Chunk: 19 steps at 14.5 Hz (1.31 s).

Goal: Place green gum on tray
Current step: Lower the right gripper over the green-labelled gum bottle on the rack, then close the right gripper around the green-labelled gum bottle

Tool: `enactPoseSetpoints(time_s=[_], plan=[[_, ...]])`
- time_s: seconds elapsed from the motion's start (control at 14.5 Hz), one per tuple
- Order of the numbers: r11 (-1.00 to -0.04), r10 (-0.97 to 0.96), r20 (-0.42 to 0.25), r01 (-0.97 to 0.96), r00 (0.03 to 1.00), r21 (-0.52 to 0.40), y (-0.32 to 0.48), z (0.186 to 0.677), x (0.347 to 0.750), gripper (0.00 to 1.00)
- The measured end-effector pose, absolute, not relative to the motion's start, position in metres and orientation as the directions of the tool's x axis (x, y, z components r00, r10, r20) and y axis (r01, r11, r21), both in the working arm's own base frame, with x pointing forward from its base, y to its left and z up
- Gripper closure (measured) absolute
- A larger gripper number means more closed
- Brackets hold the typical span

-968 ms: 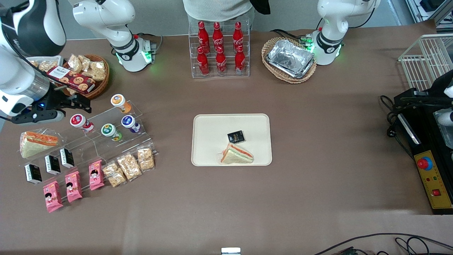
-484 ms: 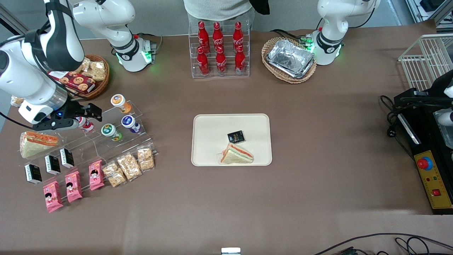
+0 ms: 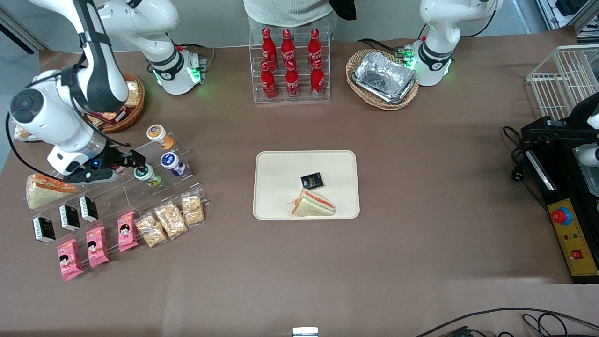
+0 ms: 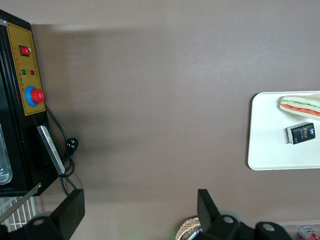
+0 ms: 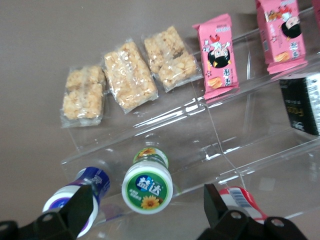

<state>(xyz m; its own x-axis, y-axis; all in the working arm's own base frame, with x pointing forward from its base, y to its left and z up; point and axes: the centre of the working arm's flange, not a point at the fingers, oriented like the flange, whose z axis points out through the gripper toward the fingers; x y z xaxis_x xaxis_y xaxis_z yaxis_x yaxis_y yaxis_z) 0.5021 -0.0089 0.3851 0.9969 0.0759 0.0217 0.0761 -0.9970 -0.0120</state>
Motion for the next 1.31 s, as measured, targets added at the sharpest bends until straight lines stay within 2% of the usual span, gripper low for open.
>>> enactPoseSetpoints(time_s=[0.69, 1.31], plan=[[-0.997, 0.073, 0.006, 0.073, 0.997, -0.005, -0.01, 0.331, 0.503, 0.02], [-0.997, 0.074, -0.011, 0.074, 0.997, -0.006, -0.009, 0.322, 0.499, 0.03]])
